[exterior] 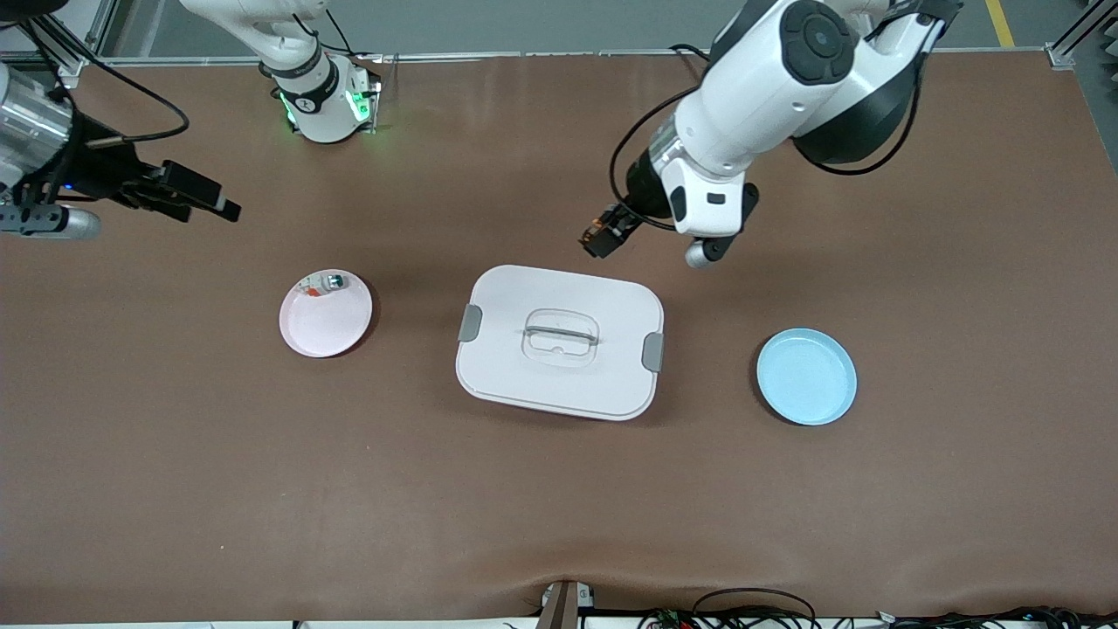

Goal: Transfer orange switch to right arm and place
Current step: 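Lift the switch with the left gripper and carry it toward the box, then hold the switch above the box while the right gripper reaches toward it, then close the right gripper on the switch and open the left gripper, then carry the switch to the pink plate while the left gripper withdraws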

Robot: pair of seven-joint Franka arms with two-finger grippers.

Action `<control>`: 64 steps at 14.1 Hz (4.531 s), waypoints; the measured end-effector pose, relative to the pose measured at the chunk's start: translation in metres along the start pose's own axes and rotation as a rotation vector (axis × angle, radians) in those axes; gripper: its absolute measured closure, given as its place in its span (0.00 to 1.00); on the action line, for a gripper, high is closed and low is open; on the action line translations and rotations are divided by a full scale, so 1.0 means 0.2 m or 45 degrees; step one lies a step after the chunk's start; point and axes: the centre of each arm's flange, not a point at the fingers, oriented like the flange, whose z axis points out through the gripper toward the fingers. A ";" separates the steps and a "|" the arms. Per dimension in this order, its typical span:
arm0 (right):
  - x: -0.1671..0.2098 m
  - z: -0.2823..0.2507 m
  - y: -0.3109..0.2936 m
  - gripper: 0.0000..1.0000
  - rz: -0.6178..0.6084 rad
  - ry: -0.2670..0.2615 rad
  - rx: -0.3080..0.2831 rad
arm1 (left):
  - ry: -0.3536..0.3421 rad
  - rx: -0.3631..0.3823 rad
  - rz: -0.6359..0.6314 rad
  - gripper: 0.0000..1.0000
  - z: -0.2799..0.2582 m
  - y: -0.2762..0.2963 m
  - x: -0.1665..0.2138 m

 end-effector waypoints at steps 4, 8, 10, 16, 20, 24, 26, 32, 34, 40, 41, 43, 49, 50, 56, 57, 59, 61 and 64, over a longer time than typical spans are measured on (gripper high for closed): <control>-0.14 0.18 -0.03 0.00 0.083 0.074 0.244 | -0.091 -0.116 -0.200 0.28 0.03 0.12 -0.24; -0.25 0.31 -0.27 0.00 0.103 0.164 0.388 | -0.120 -0.169 -0.344 0.28 0.09 0.18 -0.37; -0.32 0.37 -0.45 0.00 0.111 0.201 0.436 | -0.137 -0.175 -0.407 0.28 0.13 0.18 -0.43; -0.47 0.58 -0.78 0.00 0.065 0.219 0.529 | -0.151 -0.134 -0.437 0.28 0.27 0.19 -0.50; -0.45 0.68 -0.88 0.00 0.044 0.190 0.522 | -0.129 -0.116 -0.419 0.28 0.34 0.19 -0.50; -0.43 0.76 -0.94 0.00 0.021 0.223 0.523 | -0.095 -0.122 -0.388 0.28 0.36 0.18 -0.52; -0.44 0.78 -0.95 0.00 0.013 0.220 0.518 | -0.091 -0.122 -0.390 0.28 0.36 0.18 -0.51; -0.44 0.89 -0.97 0.00 -0.048 0.192 0.483 | -0.093 -0.126 -0.389 0.28 0.36 0.19 -0.52; -0.44 0.90 -0.97 0.00 -0.051 0.189 0.480 | -0.094 -0.129 -0.390 0.28 0.35 0.19 -0.51; -0.46 0.88 -1.00 0.48 -0.060 0.192 0.494 | -0.090 -0.126 -0.395 0.28 0.36 0.19 -0.50; -0.46 0.88 -1.00 0.53 -0.061 0.193 0.501 | -0.090 -0.124 -0.395 0.28 0.36 0.19 -0.50; -0.46 0.88 -1.01 0.63 -0.078 0.196 0.500 | -0.087 -0.118 -0.395 0.28 0.37 0.19 -0.50; -0.46 0.88 -1.01 0.63 -0.078 0.198 0.501 | -0.086 -0.118 -0.395 0.28 0.36 0.19 -0.49; -0.46 0.88 -1.01 0.63 -0.078 0.198 0.501 | -0.086 -0.118 -0.396 0.28 0.36 0.19 -0.49; -0.42 0.91 -1.03 0.66 -0.059 0.200 0.500 | -0.051 -0.146 -0.415 0.00 0.29 0.23 -0.39; -0.41 0.91 -1.04 0.66 -0.071 0.202 0.499 | -0.042 -0.159 -0.395 0.00 0.27 0.24 -0.37; -0.42 0.91 -1.04 0.66 -0.169 0.211 0.478 | 0.002 -0.175 -0.326 0.00 0.17 0.26 -0.27; -0.42 0.93 -1.03 0.66 -0.342 0.216 0.436 | 0.053 -0.161 -0.244 0.00 0.04 0.27 -0.10; -0.39 0.96 -1.00 0.66 -0.613 0.248 0.367 | 0.146 -0.109 -0.062 0.00 -0.13 0.25 0.20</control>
